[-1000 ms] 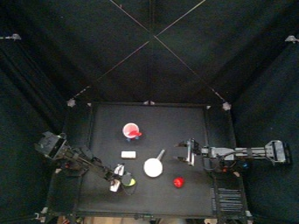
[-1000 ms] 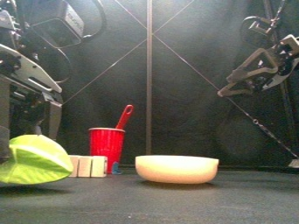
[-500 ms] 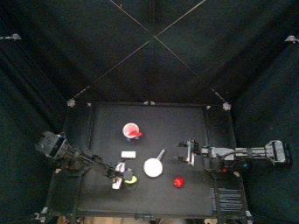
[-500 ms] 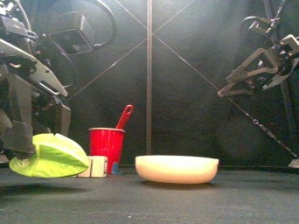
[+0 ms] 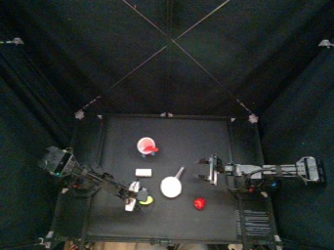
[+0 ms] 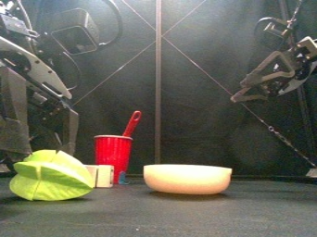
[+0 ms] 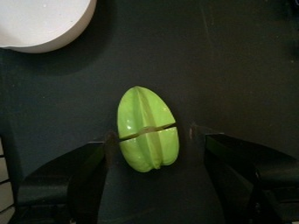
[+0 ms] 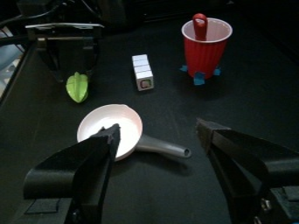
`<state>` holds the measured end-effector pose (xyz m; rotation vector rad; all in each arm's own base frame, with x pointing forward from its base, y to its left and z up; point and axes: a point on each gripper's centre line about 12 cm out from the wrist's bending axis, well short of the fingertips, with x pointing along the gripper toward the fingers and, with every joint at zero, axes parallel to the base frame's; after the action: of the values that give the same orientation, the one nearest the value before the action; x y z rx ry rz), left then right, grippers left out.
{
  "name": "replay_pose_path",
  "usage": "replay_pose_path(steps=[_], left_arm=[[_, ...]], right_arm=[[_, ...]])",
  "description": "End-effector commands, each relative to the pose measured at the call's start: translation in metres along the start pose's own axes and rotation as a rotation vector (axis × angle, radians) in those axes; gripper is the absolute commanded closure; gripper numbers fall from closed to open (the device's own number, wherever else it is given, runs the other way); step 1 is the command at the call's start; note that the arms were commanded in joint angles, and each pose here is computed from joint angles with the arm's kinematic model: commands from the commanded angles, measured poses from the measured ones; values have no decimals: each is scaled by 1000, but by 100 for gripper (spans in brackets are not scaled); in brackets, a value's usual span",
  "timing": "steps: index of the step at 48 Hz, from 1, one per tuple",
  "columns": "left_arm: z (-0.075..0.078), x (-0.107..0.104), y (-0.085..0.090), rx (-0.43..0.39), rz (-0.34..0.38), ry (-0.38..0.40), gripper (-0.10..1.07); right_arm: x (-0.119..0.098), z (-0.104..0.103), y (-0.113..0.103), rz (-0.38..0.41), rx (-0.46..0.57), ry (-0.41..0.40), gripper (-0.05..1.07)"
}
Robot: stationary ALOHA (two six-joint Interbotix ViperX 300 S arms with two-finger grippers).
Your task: Place starfruit below roll
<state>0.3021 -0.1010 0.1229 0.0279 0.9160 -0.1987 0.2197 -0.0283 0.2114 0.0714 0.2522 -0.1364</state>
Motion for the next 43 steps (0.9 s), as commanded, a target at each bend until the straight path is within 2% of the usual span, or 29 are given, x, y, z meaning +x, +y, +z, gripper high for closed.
replay_pose_path(steps=[1, 18, 43], left_arm=[[5, -4, 2, -26, 1, -18, -2], [5, -5, 7, -59, 10, -16, -2], [15, -15, 7, -62, 5, -58, -2]], right_arm=[[2, 7, 0, -2, 1, -20, 3], [2, 7, 0, 0, 0, -20, 3], [2, 7, 0, -2, 2, -20, 3]])
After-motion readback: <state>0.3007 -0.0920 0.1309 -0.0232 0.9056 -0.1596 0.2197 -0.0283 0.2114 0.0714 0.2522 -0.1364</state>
